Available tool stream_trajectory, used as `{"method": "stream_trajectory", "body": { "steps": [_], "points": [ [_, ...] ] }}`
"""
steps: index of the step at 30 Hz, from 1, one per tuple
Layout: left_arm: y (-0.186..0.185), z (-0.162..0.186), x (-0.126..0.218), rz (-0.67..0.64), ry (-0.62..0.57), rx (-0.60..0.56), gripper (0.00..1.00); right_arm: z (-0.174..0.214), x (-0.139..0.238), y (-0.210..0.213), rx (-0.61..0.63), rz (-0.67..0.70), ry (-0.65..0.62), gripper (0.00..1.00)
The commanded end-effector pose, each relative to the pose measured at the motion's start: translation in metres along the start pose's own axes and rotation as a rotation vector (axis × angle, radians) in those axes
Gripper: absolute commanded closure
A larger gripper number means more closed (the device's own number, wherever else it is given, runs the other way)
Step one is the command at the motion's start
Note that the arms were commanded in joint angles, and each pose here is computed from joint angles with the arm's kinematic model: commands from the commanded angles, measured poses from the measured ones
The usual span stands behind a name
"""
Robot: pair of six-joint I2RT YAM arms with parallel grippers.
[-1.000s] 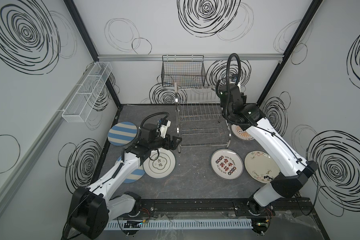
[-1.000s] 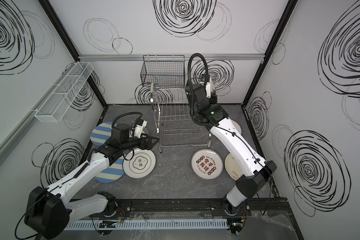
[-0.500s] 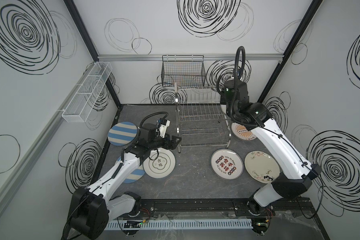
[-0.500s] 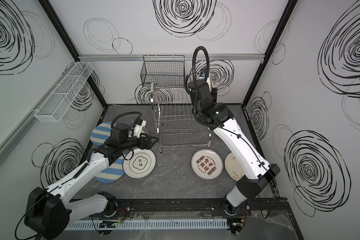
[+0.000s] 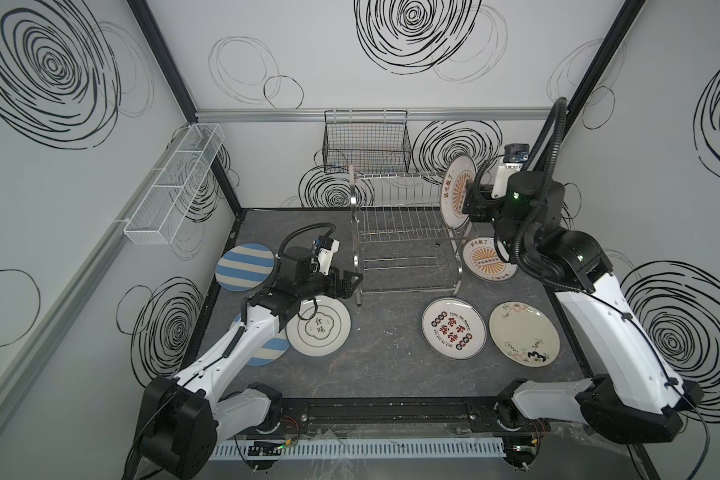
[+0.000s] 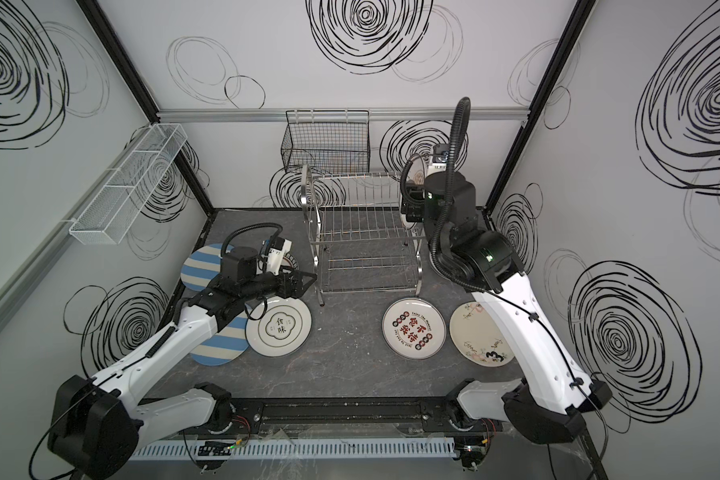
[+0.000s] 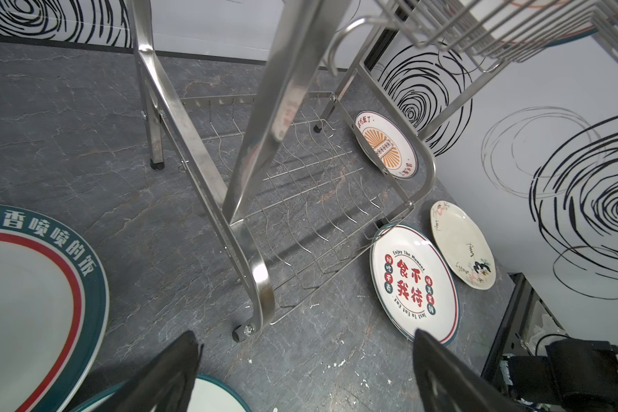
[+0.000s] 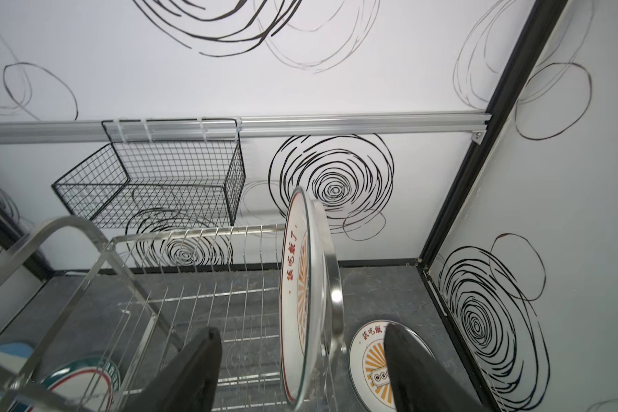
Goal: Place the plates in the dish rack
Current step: 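Open the right gripper and withdraw it from the standing plate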
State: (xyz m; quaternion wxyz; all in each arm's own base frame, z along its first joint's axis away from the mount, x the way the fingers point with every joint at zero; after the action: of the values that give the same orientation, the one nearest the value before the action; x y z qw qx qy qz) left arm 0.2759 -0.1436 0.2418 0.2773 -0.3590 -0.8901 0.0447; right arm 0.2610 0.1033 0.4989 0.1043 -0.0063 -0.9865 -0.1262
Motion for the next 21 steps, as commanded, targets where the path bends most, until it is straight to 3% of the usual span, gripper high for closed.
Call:
{"method": "stream_trajectory", "body": {
  "steps": [1,8,14,21],
  "points": [
    [0.0,-0.006,0.003,0.005,-0.063,0.018,0.04,0.018,0.018,-0.002,-0.006,-0.161,0.08,0.2],
    [0.0,0.006,0.0,-0.001,-0.076,0.061,0.04,0.064,0.039,-0.017,-0.01,-0.248,0.22,0.15],
    [-0.006,0.016,0.0,-0.005,-0.063,0.057,0.04,0.123,0.038,-0.021,-0.134,-0.316,0.393,0.13],
    [-0.004,0.03,0.002,-0.052,-0.096,0.104,0.04,0.173,0.037,-0.059,-0.261,-0.121,0.411,0.14]
  ]
}}
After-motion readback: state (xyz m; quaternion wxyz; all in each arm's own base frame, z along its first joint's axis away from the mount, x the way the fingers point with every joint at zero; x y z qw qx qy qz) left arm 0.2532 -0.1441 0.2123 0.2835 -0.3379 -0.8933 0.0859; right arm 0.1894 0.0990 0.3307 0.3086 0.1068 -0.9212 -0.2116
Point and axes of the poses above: each gripper's point midway between its finger pads, its own x axis back along the fingers, its own y axis along the line the jaws close on, z = x × y, the point moved 7 cm from there along x, back along the fingers, and after that the axes turned 12 degrees about -x, right-handed, at the moved point
